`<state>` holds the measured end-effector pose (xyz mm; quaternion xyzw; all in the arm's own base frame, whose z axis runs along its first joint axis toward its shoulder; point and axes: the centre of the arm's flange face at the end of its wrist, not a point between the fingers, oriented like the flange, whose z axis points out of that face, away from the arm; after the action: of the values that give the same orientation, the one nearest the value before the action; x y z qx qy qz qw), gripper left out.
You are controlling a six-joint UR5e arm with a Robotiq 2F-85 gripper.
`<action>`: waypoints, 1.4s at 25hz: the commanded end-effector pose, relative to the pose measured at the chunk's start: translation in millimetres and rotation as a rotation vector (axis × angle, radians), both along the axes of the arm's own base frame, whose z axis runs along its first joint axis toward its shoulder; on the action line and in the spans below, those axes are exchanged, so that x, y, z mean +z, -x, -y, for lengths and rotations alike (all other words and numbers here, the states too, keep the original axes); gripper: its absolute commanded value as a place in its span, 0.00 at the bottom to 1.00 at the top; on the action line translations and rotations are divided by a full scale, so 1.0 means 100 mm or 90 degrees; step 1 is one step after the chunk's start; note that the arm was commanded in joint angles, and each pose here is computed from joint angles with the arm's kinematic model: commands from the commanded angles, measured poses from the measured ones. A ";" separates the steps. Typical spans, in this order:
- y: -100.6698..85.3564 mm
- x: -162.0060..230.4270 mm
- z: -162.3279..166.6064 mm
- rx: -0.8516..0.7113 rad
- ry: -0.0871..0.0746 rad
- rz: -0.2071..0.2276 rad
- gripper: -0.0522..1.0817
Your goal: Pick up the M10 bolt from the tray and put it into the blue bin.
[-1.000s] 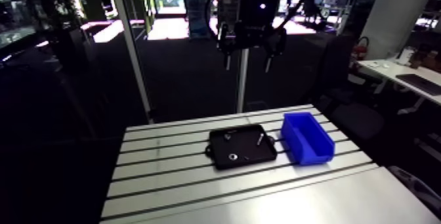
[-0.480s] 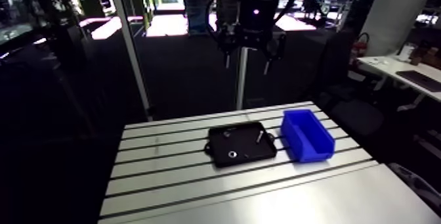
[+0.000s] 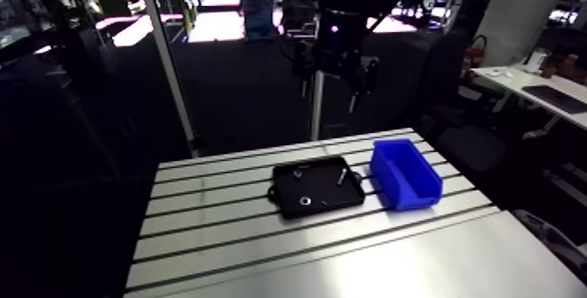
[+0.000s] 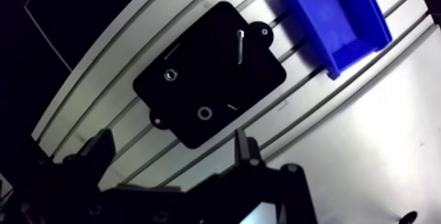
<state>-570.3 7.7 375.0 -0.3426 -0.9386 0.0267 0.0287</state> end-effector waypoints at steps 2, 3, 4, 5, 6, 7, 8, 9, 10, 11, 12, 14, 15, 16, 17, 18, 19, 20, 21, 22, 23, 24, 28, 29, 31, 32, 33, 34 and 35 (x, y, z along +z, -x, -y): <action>0.02 -0.36 -0.05 -0.011 -0.008 0.017 0.06; 0.03 -0.39 -0.06 -0.012 -0.010 0.020 0.06; 0.03 -0.43 -0.07 -0.013 -0.010 0.022 0.06; 0.05 -0.47 -0.08 -0.014 -0.012 0.019 0.06; 0.05 -0.49 -0.10 -0.016 -0.015 0.012 0.06; 0.05 -0.51 -0.11 -0.016 -0.017 0.008 0.06; 0.06 -0.54 -0.11 -0.016 -0.020 0.007 0.06; 0.05 -0.56 -0.13 -0.017 -0.025 0.008 0.06; 0.04 -0.58 -0.16 -0.021 -0.030 0.012 0.06; 0.04 -0.60 -0.18 -0.022 -0.033 0.015 0.06; 0.04 -0.63 -0.22 -0.025 -0.035 0.019 0.06; 0.03 -0.68 -0.28 -0.031 -0.035 0.026 0.06; 0.02 -0.70 -0.30 -0.034 -0.036 0.029 0.06; 0.02 -0.73 -0.33 -0.034 -0.034 0.031 0.06; 0.01 -0.74 -0.36 -0.037 -0.034 0.031 0.06; 0.01 -0.77 -0.42 -0.041 -0.034 0.031 0.06; 0.02 -0.81 -0.46 -0.044 -0.034 0.033 0.07; 0.02 -0.85 -0.48 -0.045 -0.033 0.036 0.10; 0.03 -0.88 -0.48 -0.044 -0.031 0.039 0.15; 0.04 -0.91 -0.48 -0.043 -0.030 0.042 0.16; 0.04 -0.95 -0.48 -0.044 -0.029 0.046 0.16; 0.04 -0.99 -0.49 -0.045 -0.027 0.050 0.17; 0.08 -1.12 -0.51 -0.045 -0.032 0.035 0.25; 0.07 -1.14 -0.50 -0.044 -0.033 0.033 0.26; 0.07 -1.19 -0.50 -0.045 -0.031 0.037 0.29; 0.08 -1.21 -0.50 -0.046 -0.031 0.039 0.30; 0.08 -1.23 -0.50 -0.046 -0.031 0.038 0.32; 0.09 -1.23 -0.50 -0.046 -0.032 0.036 0.32; 0.09 -1.25 -0.50 -0.046 -0.032 0.034 0.33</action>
<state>-577.9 57.7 258.1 -0.3755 -0.9267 -0.0075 0.0103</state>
